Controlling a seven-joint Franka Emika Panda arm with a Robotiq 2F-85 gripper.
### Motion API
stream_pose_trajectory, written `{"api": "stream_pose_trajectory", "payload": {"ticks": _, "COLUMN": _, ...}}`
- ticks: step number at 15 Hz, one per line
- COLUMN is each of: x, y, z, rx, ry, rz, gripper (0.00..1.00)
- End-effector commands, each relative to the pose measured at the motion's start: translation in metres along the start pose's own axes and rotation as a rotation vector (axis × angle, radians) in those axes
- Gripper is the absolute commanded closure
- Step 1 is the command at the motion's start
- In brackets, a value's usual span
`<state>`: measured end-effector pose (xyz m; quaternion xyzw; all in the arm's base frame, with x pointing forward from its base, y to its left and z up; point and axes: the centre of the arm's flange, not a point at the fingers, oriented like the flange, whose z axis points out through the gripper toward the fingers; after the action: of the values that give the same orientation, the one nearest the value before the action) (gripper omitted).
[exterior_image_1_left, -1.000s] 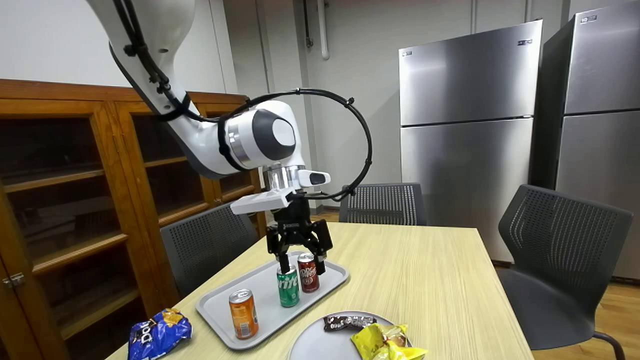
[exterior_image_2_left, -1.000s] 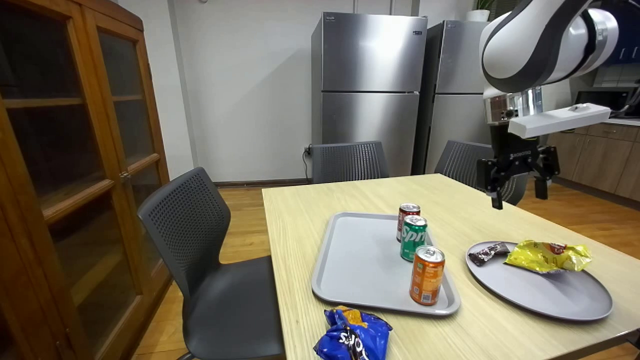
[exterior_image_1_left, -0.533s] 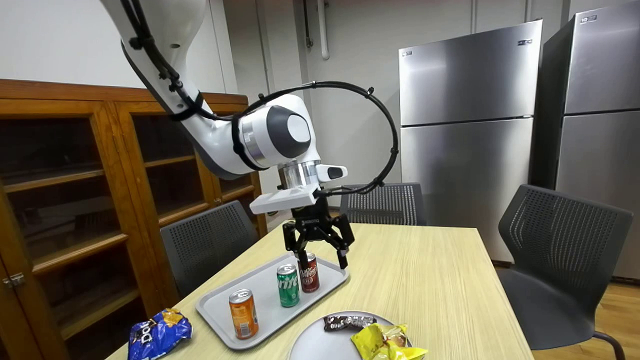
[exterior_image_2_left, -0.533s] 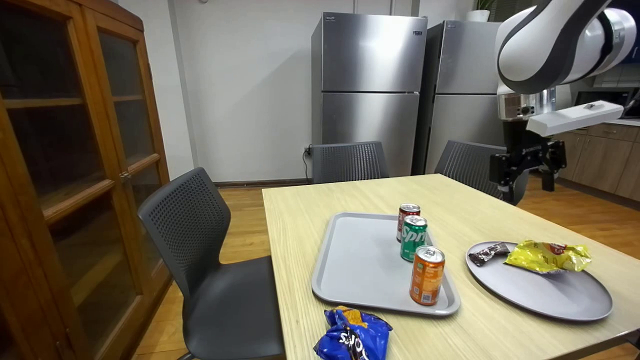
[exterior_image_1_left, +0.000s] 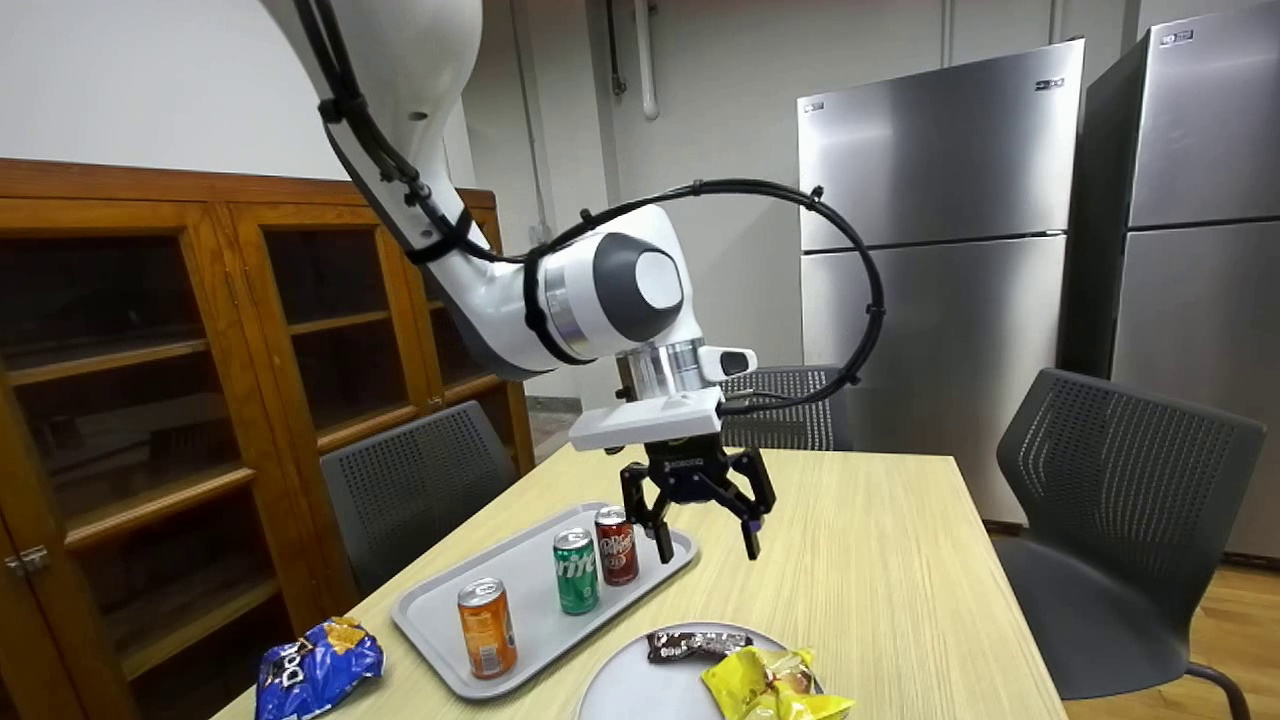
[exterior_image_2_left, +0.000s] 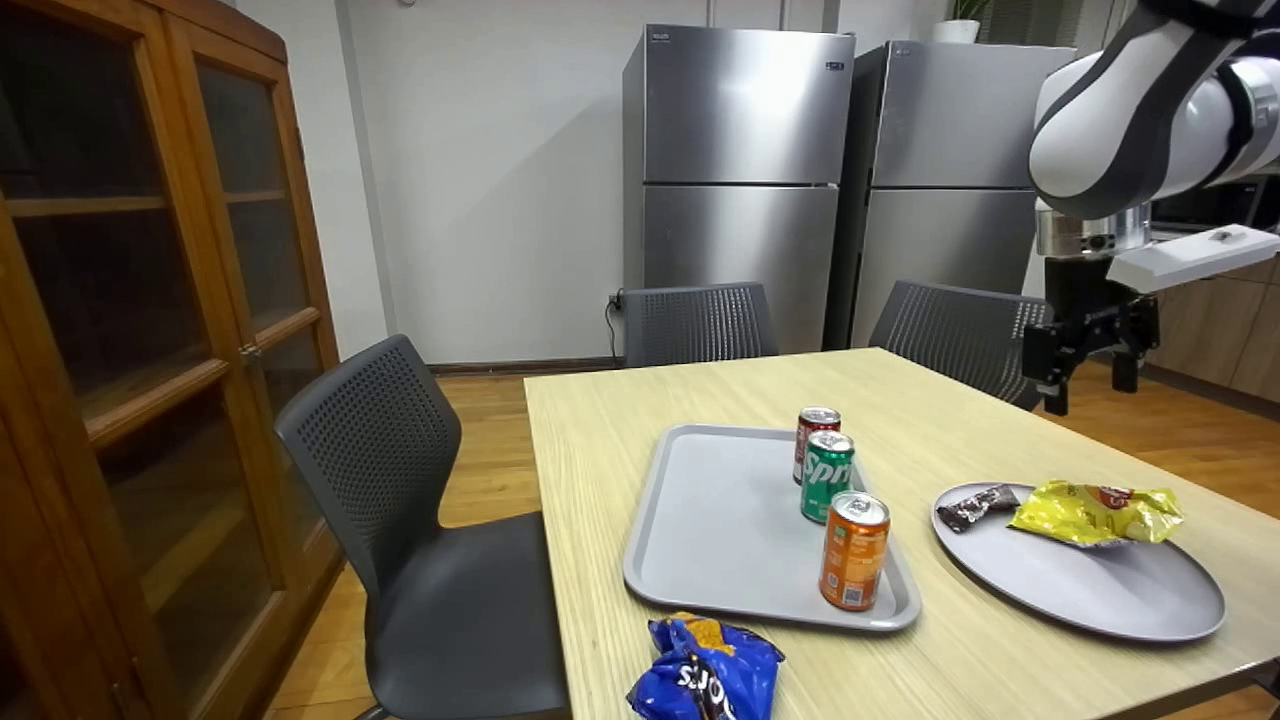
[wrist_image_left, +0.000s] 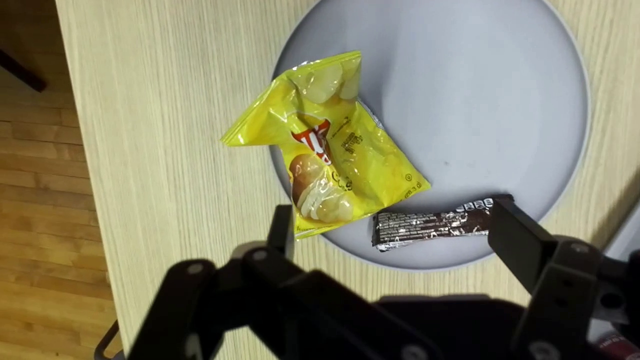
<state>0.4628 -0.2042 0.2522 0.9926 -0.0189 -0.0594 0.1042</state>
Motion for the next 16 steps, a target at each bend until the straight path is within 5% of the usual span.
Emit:
{"api": "stream_pose_trajectory", "payload": {"ticks": 1, "x": 0.019, "y": 0.015, "z": 0.025, "rx": -0.005, "ry": -0.01, "rz": -0.024, "gripper": 0.0}}
{"api": "stream_pose_trajectory", "payload": {"ticks": 16, "x": 0.039, "y": 0.03, "z": 0.107, "rx": -0.038, "ry": -0.046, "rz": -0.148, "gripper": 0.0}}
